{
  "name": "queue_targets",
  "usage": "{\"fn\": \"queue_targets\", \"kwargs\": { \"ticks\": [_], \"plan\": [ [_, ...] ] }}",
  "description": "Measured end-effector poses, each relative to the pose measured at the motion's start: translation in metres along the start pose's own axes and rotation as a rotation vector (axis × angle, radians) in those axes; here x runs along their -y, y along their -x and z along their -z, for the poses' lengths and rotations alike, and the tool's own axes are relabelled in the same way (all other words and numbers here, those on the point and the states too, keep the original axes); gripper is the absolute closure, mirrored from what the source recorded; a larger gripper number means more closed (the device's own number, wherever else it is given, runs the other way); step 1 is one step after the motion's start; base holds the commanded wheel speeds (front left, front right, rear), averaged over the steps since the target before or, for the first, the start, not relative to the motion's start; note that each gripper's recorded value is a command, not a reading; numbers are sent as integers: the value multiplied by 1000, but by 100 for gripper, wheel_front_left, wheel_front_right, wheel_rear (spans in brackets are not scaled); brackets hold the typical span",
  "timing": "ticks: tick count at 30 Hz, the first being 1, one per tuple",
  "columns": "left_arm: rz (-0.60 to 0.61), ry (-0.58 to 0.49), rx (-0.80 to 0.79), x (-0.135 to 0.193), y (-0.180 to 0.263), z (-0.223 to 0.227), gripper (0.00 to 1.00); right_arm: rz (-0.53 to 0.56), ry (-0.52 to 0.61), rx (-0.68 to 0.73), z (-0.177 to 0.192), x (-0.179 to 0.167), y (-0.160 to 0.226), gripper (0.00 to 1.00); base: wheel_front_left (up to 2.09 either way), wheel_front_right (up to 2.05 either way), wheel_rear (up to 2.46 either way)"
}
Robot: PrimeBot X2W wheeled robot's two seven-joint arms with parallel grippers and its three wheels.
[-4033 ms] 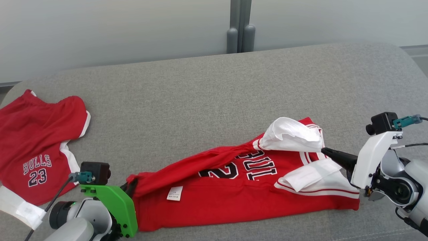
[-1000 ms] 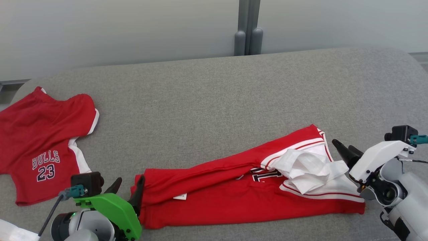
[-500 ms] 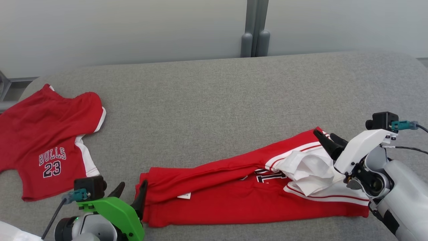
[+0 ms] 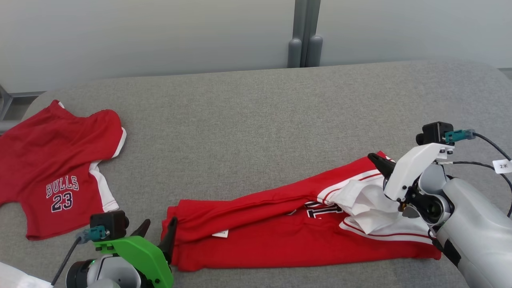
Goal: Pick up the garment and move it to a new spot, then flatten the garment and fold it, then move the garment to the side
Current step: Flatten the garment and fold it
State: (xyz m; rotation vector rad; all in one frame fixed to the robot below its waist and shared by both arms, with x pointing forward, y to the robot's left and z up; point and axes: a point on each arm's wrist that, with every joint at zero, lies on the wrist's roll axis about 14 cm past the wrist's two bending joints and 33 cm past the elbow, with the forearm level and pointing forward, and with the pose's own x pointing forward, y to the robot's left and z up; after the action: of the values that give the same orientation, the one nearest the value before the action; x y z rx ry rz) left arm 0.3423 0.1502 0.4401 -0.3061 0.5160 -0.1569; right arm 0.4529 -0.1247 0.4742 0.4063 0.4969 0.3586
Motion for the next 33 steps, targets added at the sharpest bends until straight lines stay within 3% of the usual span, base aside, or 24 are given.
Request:
{"fn": "queue_targets", "kwargs": {
  "ticks": [14, 23, 28, 33],
  "plan": [
    [-15, 16, 13, -6, 9, 0, 0, -72, 18, -278, 46, -24, 3, 100, 0, 0, 0],
    [-7, 24, -1, -2, 8, 4, 0, -53, -4, -445, 86, -2, 40, 100, 0, 0, 0],
    [8, 15, -5, 3, 6, 4, 0, -35, -23, -416, 84, 10, 56, 100, 0, 0, 0],
    [23, 9, -5, 8, 2, 3, 0, -43, -28, -229, 47, 10, 58, 100, 0, 0, 0]
  ]
}}
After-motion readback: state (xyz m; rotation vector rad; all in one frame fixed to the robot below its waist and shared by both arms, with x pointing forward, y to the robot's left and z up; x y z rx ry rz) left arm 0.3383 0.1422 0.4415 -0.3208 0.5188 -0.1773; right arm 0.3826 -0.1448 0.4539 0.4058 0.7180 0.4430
